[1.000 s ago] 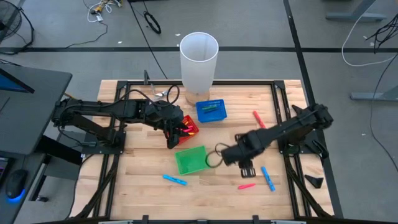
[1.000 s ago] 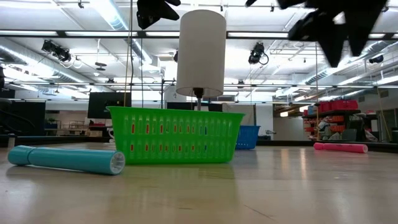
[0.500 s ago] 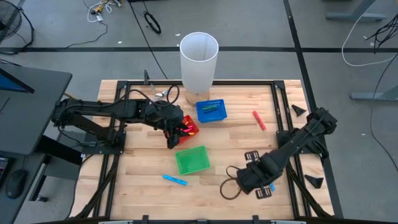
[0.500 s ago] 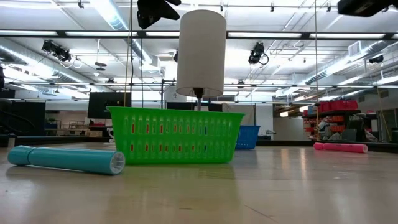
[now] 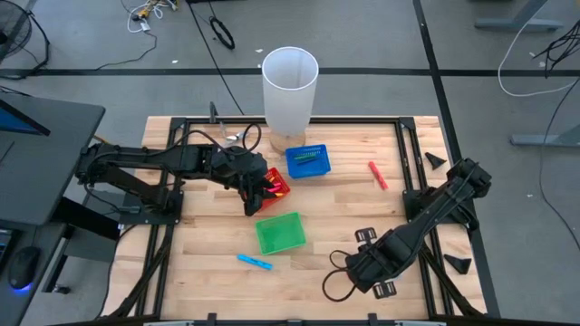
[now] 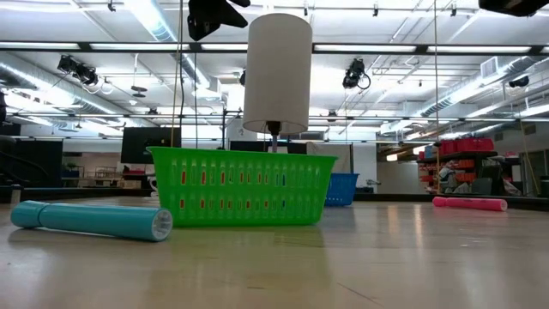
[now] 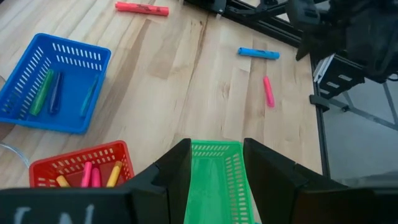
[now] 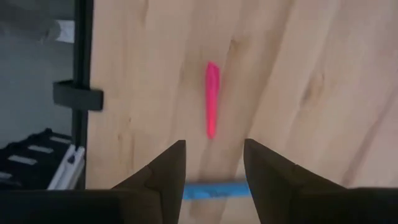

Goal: Pick & Place Markers
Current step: Put the pink pen into the blue bin

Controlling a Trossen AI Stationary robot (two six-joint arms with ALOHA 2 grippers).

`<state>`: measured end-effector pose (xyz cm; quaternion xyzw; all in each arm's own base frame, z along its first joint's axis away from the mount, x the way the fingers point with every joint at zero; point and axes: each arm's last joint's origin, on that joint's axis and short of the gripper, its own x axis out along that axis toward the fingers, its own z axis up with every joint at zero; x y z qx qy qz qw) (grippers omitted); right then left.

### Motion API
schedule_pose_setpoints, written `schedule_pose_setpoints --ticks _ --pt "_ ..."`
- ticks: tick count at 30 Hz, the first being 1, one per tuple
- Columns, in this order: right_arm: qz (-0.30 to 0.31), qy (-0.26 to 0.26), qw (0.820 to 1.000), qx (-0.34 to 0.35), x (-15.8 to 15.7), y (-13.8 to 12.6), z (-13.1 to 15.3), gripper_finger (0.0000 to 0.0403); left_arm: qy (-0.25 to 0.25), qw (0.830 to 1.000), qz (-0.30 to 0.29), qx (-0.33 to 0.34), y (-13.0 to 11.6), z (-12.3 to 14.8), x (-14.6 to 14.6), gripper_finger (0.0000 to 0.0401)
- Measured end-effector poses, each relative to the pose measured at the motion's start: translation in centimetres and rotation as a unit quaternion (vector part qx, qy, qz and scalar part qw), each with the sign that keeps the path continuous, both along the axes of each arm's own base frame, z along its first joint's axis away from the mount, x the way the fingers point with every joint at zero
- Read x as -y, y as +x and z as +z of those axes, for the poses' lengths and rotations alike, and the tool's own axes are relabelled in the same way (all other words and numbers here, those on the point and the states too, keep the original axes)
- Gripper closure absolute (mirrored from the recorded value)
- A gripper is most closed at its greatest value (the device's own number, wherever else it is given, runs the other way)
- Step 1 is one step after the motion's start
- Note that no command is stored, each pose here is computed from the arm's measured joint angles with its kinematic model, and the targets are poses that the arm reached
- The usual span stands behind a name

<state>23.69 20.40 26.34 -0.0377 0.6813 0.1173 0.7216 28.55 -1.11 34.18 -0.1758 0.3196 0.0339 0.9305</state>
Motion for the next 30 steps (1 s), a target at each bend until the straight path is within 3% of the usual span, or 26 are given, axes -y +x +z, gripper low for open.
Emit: schedule_pose_setpoints --ticks 14,30 --pt "-0.020 0.017 1.000 0.012 -0.8 -1.0 -7.5 0.0241 -0.001 1.000 0.001 0.000 0.0 0.0 0.0 0.0250" --pt "-0.021 -0.006 0.999 0.044 0.0 -1.7 -10.3 0.0241 0.000 1.000 0.000 -0.001 0.0 0.0 0.0 0.0250"
